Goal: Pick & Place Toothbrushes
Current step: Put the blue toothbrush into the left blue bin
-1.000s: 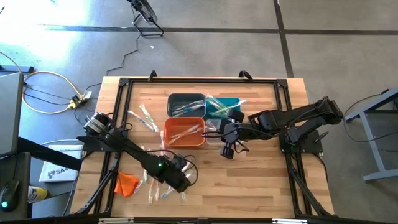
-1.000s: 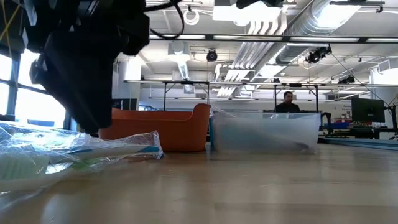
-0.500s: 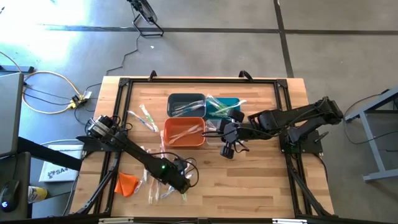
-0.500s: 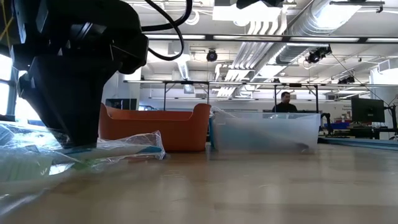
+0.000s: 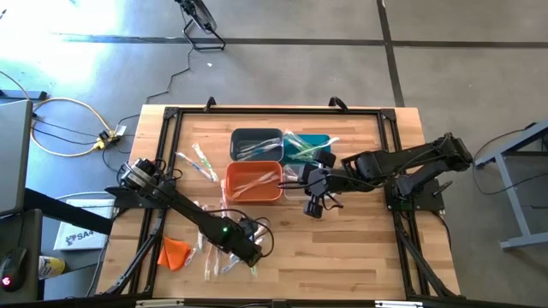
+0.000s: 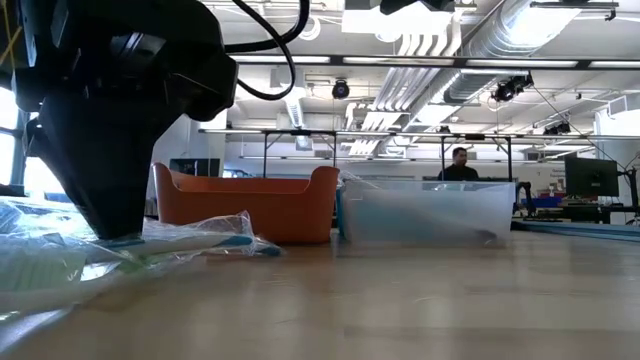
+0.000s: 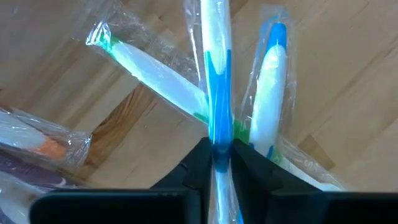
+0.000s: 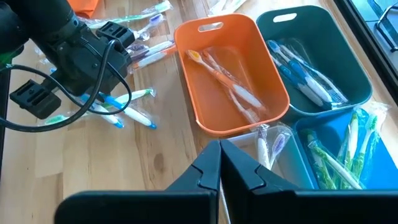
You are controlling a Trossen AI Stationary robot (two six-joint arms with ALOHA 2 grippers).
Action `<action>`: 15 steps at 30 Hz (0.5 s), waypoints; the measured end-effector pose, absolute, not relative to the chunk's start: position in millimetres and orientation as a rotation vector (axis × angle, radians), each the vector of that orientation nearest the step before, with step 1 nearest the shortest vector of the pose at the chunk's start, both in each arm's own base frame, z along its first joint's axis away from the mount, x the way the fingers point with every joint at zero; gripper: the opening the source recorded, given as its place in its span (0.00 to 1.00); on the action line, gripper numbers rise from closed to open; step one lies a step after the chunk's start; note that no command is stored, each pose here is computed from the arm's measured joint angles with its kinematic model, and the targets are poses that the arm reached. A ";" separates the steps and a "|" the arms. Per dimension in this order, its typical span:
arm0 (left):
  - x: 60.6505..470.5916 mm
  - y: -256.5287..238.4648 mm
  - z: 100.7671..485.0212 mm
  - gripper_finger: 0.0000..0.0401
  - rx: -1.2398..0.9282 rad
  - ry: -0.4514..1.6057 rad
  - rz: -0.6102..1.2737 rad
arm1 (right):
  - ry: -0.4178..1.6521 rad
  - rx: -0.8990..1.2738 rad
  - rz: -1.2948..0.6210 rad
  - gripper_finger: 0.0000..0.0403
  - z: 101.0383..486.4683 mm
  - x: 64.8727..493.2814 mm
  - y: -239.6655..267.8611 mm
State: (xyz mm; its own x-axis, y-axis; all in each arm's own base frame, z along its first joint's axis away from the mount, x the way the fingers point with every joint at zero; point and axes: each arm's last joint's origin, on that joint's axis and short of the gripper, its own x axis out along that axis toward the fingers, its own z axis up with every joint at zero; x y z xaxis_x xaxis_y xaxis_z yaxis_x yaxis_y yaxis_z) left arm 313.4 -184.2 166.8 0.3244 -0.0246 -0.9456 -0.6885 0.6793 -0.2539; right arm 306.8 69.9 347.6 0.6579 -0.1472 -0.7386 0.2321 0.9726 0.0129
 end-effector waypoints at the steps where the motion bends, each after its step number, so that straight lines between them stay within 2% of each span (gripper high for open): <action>1: 313.4 -184.2 166.8 0.11 -0.728 1.176 0.489 | 0.826 0.102 -0.212 0.00 347.6 306.8 69.9; 5: 311.5 -183.1 175.6 0.07 -0.722 1.167 0.464 | 0.828 0.092 -0.207 0.00 347.5 306.8 69.9; 15: 299.6 -174.1 215.8 0.06 -0.707 1.074 0.411 | 0.855 0.086 -0.205 0.00 345.9 304.8 69.6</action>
